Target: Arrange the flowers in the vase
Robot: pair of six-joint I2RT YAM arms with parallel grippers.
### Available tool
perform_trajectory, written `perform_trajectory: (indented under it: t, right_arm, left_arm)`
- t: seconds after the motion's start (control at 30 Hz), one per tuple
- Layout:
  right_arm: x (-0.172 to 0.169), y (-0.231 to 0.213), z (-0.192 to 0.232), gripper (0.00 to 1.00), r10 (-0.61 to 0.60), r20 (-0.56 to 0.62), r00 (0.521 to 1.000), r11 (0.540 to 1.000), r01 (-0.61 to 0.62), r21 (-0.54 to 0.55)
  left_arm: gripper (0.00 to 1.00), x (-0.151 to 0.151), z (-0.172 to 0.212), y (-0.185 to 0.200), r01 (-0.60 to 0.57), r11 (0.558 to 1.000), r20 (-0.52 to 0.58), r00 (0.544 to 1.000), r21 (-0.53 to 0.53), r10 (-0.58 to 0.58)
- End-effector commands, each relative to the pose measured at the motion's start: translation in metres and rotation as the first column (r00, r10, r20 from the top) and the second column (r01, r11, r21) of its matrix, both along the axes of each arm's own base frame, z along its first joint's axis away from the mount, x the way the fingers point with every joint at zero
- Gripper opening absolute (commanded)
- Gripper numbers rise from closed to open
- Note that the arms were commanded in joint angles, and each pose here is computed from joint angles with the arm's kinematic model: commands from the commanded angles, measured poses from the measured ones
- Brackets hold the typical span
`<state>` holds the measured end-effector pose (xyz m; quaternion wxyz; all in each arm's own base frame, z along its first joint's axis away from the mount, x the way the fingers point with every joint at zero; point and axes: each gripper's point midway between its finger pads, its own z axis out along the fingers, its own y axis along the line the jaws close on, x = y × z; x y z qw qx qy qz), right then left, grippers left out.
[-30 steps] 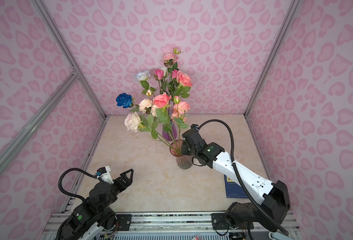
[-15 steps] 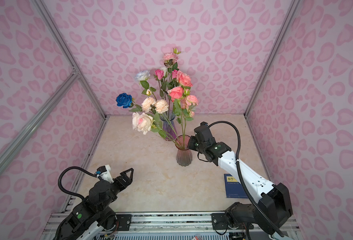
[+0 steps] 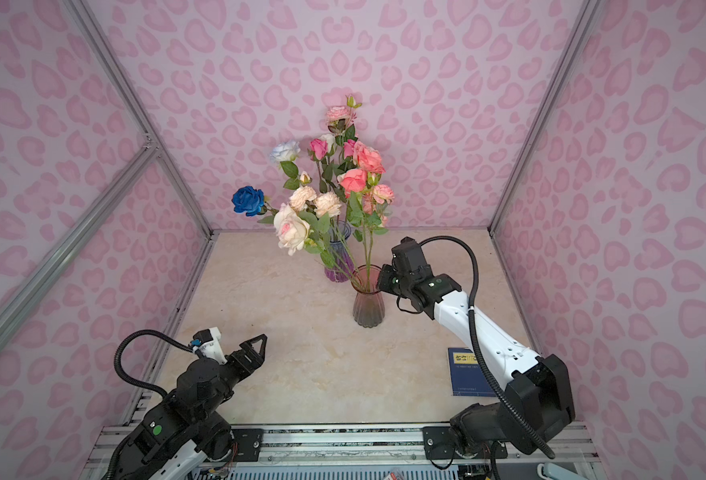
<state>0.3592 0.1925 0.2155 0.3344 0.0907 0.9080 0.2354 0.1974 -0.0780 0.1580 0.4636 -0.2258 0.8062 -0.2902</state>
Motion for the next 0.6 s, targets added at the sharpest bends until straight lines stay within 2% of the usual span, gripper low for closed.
perform_trajectory:
  t: [0.0, 0.2, 0.37, 0.47, 0.57]
  right_arm:
    - [-0.004, -0.003, 0.002, 0.19, 0.01, 0.008, 1.0, 1.0, -0.01, -0.014]
    - [-0.005, -0.006, 0.007, 0.32, 0.016, 0.018, 1.0, 1.0, -0.015, -0.014]
    - [-0.009, -0.008, 0.018, 0.37, 0.019, 0.045, 0.999, 1.0, -0.018, -0.009]
    - [-0.015, -0.018, 0.038, 0.4, 0.005, 0.095, 0.996, 1.0, -0.004, -0.016]
    - [-0.023, -0.027, 0.069, 0.44, -0.014, 0.185, 0.983, 1.0, 0.013, 0.008]
  left_arm:
    - [1.0, 0.002, 0.012, -0.001, 0.002, 1.0, 0.027, 1.0, -0.005, -0.002]
    - [1.0, 0.003, 0.036, -0.004, 0.041, 0.998, 0.071, 0.996, 0.043, -0.044]
    - [1.0, 0.005, 0.054, -0.006, 0.06, 0.994, 0.087, 0.994, 0.087, -0.068]
    - [1.0, 0.006, 0.069, -0.006, 0.067, 0.991, 0.11, 0.991, 0.115, -0.079]
    - [1.0, 0.007, 0.104, -0.001, 0.053, 0.988, 0.171, 0.982, 0.146, -0.078]
